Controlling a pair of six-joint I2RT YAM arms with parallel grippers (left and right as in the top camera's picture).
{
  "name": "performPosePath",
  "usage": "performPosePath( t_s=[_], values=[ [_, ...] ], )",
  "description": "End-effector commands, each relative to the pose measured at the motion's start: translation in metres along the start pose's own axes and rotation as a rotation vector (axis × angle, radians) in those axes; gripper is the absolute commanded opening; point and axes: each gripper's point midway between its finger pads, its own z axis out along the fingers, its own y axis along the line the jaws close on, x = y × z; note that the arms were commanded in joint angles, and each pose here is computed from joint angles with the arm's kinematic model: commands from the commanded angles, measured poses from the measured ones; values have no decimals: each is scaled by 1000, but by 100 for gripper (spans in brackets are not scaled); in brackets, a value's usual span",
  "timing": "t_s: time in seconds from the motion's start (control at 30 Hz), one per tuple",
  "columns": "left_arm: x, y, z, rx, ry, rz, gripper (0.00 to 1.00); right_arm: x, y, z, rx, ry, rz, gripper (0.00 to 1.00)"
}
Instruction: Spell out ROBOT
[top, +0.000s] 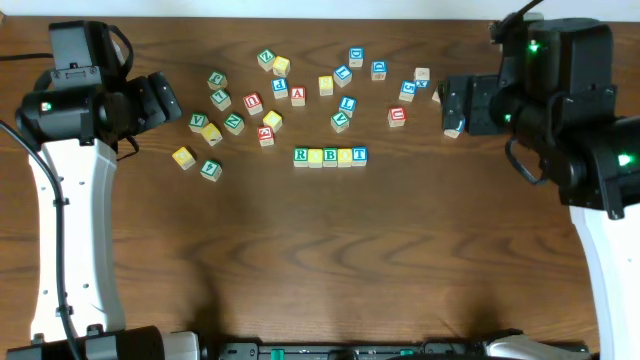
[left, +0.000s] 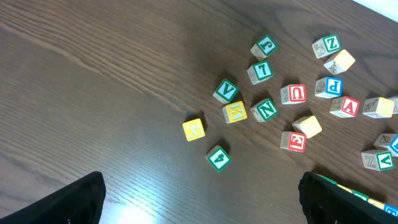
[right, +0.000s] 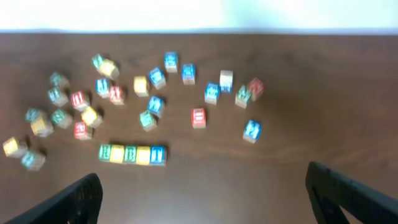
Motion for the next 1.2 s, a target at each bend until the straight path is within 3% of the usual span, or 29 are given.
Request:
performPosePath(
  t_s=[0.0,0.4,0.83,1.17],
  values=[
    [-7,-1,-11,13,-31,1,98,-12,-6,-17,14,-96,-60,99],
    [-7,-1,-11,13,-31,1,98,-1,-41,-23,36,-426,7,99],
    [-7,-1,-11,13,-31,1,98,118,-65,-8,45,-741,16,99],
    [-7,-1,-11,13,-31,1,98,174,-69,9,38,-821,11,99]
  ],
)
